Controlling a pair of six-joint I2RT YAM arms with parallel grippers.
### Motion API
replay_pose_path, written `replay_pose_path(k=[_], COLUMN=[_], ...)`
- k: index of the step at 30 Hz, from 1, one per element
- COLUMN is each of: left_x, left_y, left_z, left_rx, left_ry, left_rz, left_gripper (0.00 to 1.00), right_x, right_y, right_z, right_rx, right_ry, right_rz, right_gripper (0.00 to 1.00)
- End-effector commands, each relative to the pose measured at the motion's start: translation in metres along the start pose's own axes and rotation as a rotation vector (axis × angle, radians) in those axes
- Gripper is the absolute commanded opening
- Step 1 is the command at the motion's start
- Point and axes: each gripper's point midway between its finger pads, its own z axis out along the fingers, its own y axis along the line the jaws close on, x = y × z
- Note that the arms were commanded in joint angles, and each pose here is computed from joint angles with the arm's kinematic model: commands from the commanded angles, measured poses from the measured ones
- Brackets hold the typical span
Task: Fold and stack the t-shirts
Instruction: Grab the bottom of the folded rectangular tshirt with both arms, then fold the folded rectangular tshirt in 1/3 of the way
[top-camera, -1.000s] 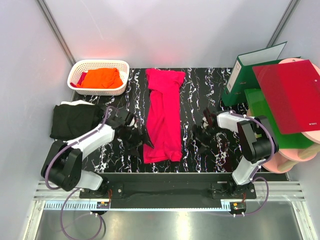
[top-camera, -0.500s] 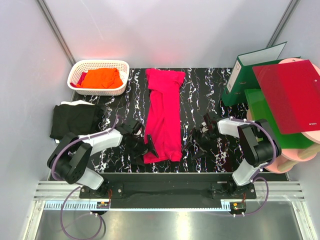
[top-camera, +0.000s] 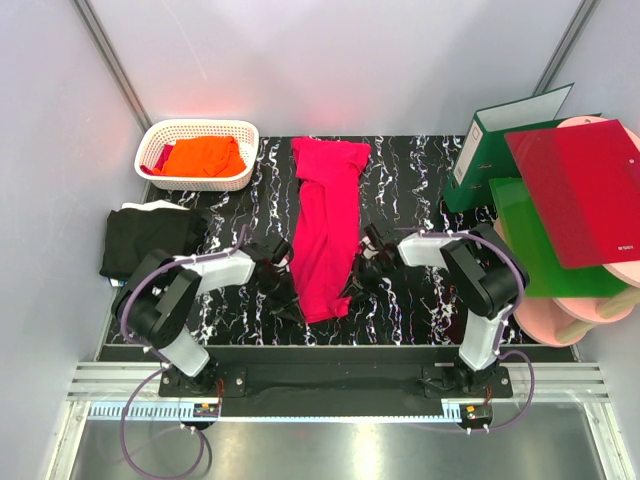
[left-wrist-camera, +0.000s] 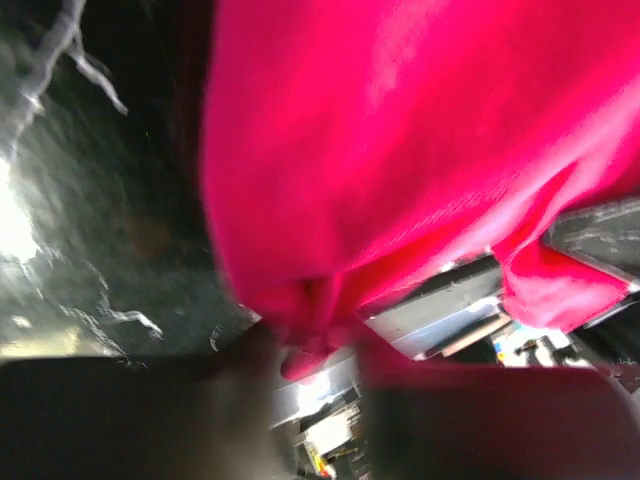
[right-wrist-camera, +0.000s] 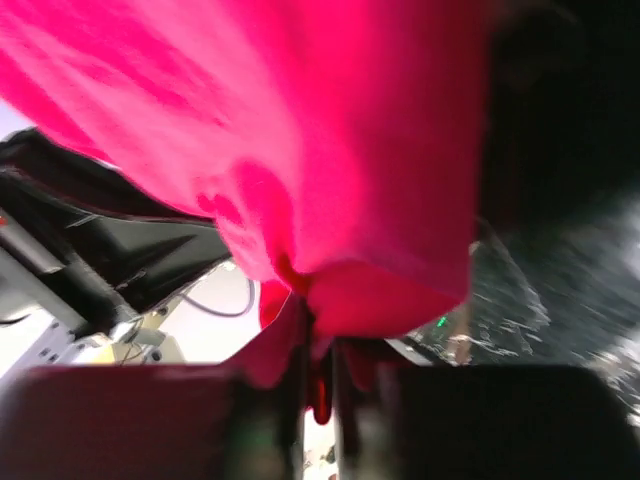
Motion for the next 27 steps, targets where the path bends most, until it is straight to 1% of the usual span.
replay_pose_path(k=[1,3,4,5,6,7,8,9,10,11,13,14,15,18,19,20,21,22,23,24,25,26,27], left_x=[-0.011,-0.014,-0.013,-0.012,-0.02,-0.019,-0.026,-0.031,-0.031,-0.038,-0.046,-0.052,-0.056,-0.073,-0.081,-0.089,-0.095,-0.107,-0.113,-0.12,-0.134,-0.139,-0.145], left_y=[-0.004,-0.01,-0.01,-0.014,-0.024,-0.024,-0.042,-0.045,-0.048,-0.065,-0.075,-0.089,-0.095,-0.111,-0.11,-0.118,-0.118,-0.12,-0.12,-0.121,-0.121,-0.122,-0.121], left_z=[0.001,-0.005,-0.009,-0.016,-0.026,-0.034,-0.051,-0.06,-0.069,-0.085,-0.098,-0.109,-0.114,-0.121,-0.115,-0.119,-0.116,-0.112,-0.108,-0.105,-0.098,-0.093,-0.09], left_rx=[-0.025,-0.016,-0.026,-0.019,-0.014,-0.037,-0.006,-0.016,-0.029,0.001,0.002,0.025,0.03,0.041,0.023,0.033,0.023,0.014,0.01,0.005,-0.006,-0.004,-0.007], left_ry=[-0.023,-0.037,-0.036,-0.049,-0.09,-0.098,-0.148,-0.185,-0.197,-0.242,-0.284,-0.317,-0.332,-0.36,-0.352,-0.369,-0.365,-0.359,-0.352,-0.348,-0.337,-0.321,-0.301], left_rz=[0.05,0.069,0.075,0.09,0.122,0.125,0.159,0.178,0.181,0.203,0.208,0.218,0.222,0.226,0.216,0.222,0.227,0.217,0.224,0.224,0.213,0.222,0.215], left_gripper=[0.0,0.0,0.0,0.0,0.0,0.0,0.0,0.0,0.0,0.0,0.0,0.0,0.0,0.0,0.0,0.0,0.0,0.0,0.0,0.0,0.0,0.0,0.0], right_x=[0.0,0.004,0.001,0.006,0.004,0.006,0.01,0.009,0.01,0.009,0.005,0.002,-0.003,-0.021,-0.03,-0.042,-0.051,-0.062,-0.077,-0.087,-0.099,-0.111,-0.123], right_y=[0.019,0.025,0.037,0.034,0.045,0.047,0.051,0.06,0.064,0.068,0.079,0.082,0.092,0.108,0.105,0.115,0.116,0.107,0.115,0.113,0.103,0.112,0.108], right_z=[0.002,-0.008,-0.016,-0.023,-0.03,-0.034,-0.041,-0.047,-0.05,-0.055,-0.061,-0.062,-0.066,-0.071,-0.068,-0.075,-0.076,-0.07,-0.078,-0.079,-0.071,-0.076,-0.078], right_rx=[-0.032,-0.008,-0.012,0.027,0.021,0.026,0.032,0.022,0.019,0.016,0.002,0.002,-0.01,-0.02,0.002,-0.008,0.003,0.041,0.034,0.048,0.084,0.078,0.092], right_ry=[0.051,0.041,0.025,0.024,0.014,0.014,0.015,0.004,-0.001,-0.014,-0.041,-0.051,-0.069,-0.111,-0.124,-0.158,-0.175,-0.171,-0.204,-0.215,-0.208,-0.235,-0.245], right_rz=[0.046,0.037,0.009,-0.002,-0.028,-0.05,-0.057,-0.076,-0.089,-0.098,-0.125,-0.13,-0.154,-0.198,-0.208,-0.23,-0.234,-0.227,-0.237,-0.251,-0.23,-0.247,-0.248], right_gripper=[0.06,0.02,0.02,0.01,0.01,0.01,0.01,0.01,0.01,0.01,0.01,0.02,0.01,0.02,0.02,0.02,0.02,0.02,0.02,0.02,0.02,0.03,0.03])
